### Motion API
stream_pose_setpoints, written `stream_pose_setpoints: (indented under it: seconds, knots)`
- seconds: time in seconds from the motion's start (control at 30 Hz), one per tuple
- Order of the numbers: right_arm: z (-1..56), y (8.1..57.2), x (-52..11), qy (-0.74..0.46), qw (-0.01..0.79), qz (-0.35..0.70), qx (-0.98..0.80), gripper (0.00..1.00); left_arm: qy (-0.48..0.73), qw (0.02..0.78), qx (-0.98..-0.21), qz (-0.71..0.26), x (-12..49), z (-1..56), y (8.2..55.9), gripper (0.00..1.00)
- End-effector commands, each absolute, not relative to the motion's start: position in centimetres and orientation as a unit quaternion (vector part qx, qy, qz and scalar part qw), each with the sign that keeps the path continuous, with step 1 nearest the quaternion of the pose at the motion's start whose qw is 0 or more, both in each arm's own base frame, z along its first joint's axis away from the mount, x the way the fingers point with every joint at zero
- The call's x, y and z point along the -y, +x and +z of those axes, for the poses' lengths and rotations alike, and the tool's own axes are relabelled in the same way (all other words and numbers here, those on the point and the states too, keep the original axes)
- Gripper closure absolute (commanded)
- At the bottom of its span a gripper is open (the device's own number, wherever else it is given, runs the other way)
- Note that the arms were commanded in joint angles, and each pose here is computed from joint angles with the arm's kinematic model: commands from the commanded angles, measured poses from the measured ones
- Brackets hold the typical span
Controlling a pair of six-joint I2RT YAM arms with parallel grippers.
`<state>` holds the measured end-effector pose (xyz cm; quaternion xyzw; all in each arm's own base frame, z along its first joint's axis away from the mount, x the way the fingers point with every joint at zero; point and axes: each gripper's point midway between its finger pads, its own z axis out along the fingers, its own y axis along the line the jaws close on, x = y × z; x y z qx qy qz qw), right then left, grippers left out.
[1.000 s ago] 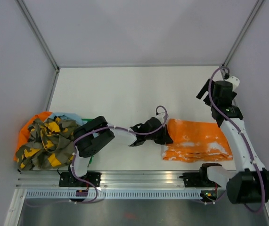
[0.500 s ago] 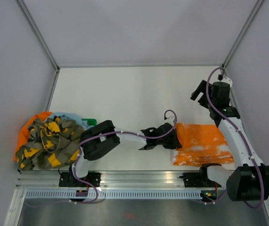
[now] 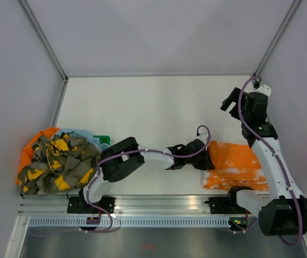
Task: Fold and stack the trousers
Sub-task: Neatly place the folded trousers to the corner
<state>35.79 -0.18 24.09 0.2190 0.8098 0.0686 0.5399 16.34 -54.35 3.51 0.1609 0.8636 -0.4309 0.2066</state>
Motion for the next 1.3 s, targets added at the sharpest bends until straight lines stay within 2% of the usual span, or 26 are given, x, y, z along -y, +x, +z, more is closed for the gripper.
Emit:
stream_pose_setpoints:
  seconds: [0.0, 0.6, 0.7, 0.73, 0.77, 0.93, 0.97, 1.07, 1.17, 1.27]
  knots:
    - [23.5, 36.3, 0.5, 0.219, 0.538, 0.058, -0.812, 0.02, 0.206, 0.176, -0.86, -0.433, 53.9, 2.8, 13.5, 0.98]
    - [22.7, 37.3, -0.6, 0.204, 0.528, 0.08, -0.82, 0.02, 0.217, 0.175, -0.866, -0.416, 53.4, 3.7, 13.0, 0.97]
    - [23.0, 37.4, -0.8, 0.2, 0.529, 0.087, -0.82, 0.02, 0.181, 0.177, -0.879, -0.405, 53.3, 3.9, 13.6, 0.92]
    - [23.1, 37.4, -0.9, 0.199, 0.529, 0.089, -0.82, 0.02, 0.163, 0.172, -0.886, -0.399, 53.0, 3.9, 13.6, 0.84]
    - [23.1, 37.4, -0.8, 0.199, 0.53, 0.088, -0.82, 0.02, 0.153, 0.175, -0.887, -0.398, 52.9, 4.0, 13.8, 0.81]
    - [23.1, 37.3, -0.9, 0.199, 0.529, 0.088, -0.82, 0.02, 0.126, 0.19, -0.891, -0.392, 52.2, 5.0, 14.1, 0.78]
    - [23.3, 37.4, -0.8, 0.198, 0.53, 0.088, -0.82, 0.02, 0.126, 0.193, -0.892, -0.39, 52.1, 5.0, 14.3, 0.75]
    - [23.1, 37.3, -0.8, 0.19, 0.524, 0.083, -0.826, 0.02, 0.135, 0.2, -0.892, -0.383, 51.9, 5.0, 14.6, 0.56]
    - [22.9, 37.2, -0.9, 0.171, 0.508, 0.073, -0.841, 0.02, 0.154, 0.248, -0.882, -0.37, 50.7, 7.2, 16.2, 0.27]
    - [22.9, 37.3, -1.0, 0.157, 0.498, 0.069, -0.85, 0.02, 0.16, 0.281, -0.874, -0.363, 49.1, 9.3, 17.5, 0.19]
